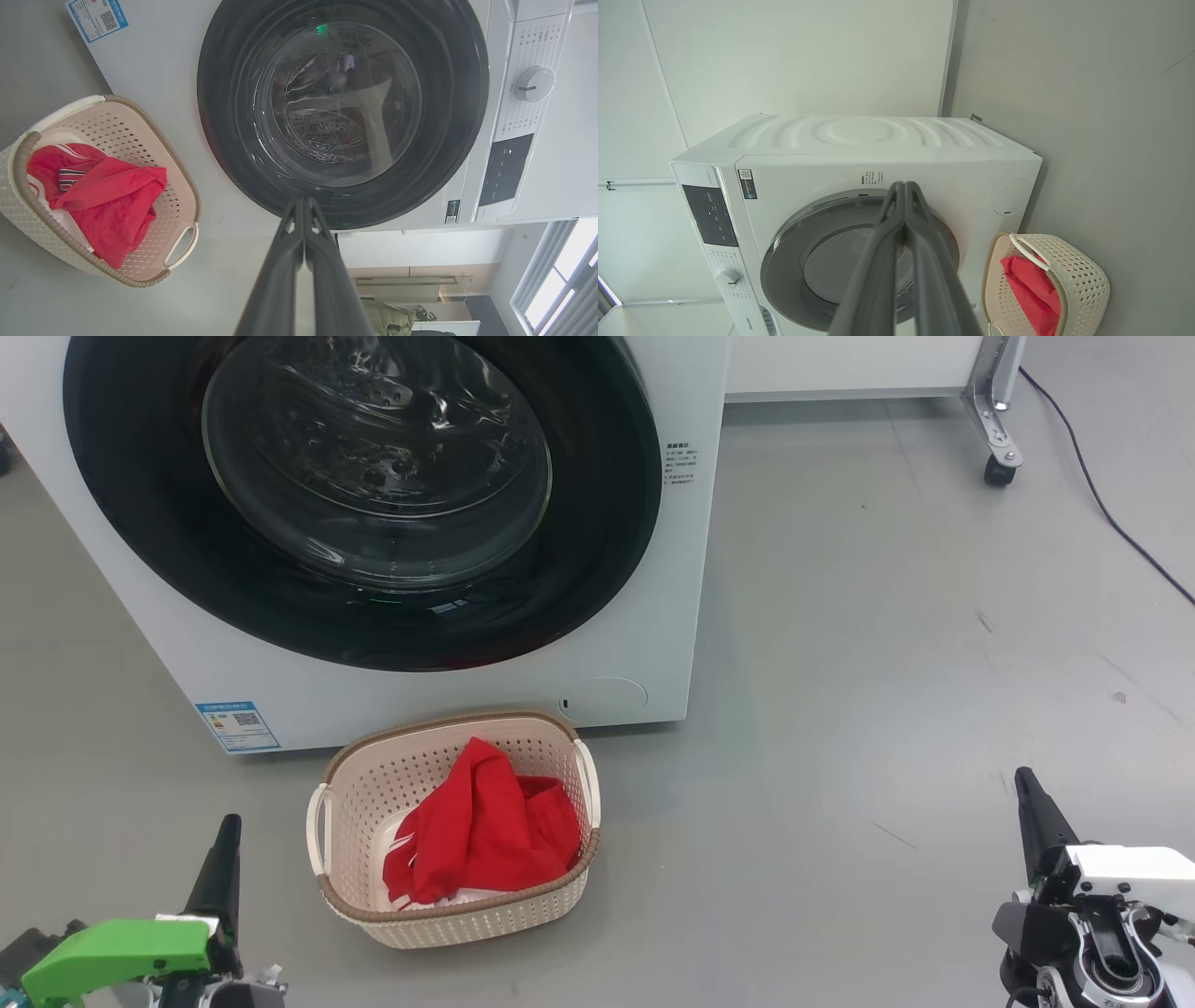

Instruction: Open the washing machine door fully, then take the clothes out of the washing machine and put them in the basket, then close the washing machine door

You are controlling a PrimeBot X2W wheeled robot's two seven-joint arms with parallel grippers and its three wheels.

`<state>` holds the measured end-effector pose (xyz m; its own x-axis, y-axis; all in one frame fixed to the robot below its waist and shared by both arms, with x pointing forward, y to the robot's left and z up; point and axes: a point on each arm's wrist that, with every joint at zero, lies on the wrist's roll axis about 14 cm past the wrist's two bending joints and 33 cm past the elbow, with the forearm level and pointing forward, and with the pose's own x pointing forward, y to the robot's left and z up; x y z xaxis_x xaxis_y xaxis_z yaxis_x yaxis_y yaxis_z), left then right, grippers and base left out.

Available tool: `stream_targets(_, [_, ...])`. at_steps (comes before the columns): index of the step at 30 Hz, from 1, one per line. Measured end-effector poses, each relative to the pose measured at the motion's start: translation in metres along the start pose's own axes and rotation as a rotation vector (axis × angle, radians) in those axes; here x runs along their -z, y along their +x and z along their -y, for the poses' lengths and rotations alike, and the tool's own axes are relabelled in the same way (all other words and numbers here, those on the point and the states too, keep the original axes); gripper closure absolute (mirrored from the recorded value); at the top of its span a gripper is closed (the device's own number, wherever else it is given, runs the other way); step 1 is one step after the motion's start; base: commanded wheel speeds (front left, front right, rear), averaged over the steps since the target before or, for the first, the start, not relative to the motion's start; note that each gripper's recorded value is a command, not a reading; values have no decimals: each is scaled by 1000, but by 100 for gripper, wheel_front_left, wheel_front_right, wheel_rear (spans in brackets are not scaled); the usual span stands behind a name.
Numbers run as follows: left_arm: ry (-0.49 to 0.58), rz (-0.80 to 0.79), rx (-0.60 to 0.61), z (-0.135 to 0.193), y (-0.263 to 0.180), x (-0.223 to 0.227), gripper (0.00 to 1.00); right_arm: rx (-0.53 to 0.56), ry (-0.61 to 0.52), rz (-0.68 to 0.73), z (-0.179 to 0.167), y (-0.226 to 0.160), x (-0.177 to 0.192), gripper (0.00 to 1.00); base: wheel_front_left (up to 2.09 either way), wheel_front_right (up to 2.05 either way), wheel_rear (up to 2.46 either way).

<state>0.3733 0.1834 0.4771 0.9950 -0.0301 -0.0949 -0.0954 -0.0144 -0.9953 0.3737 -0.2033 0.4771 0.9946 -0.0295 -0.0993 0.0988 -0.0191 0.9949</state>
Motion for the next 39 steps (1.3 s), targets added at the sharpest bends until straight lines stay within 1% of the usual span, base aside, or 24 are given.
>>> stream_targets(39, [-1,5,-8,-3,0,-2,100,3,3,0,1,0,-1,100,0,0,0])
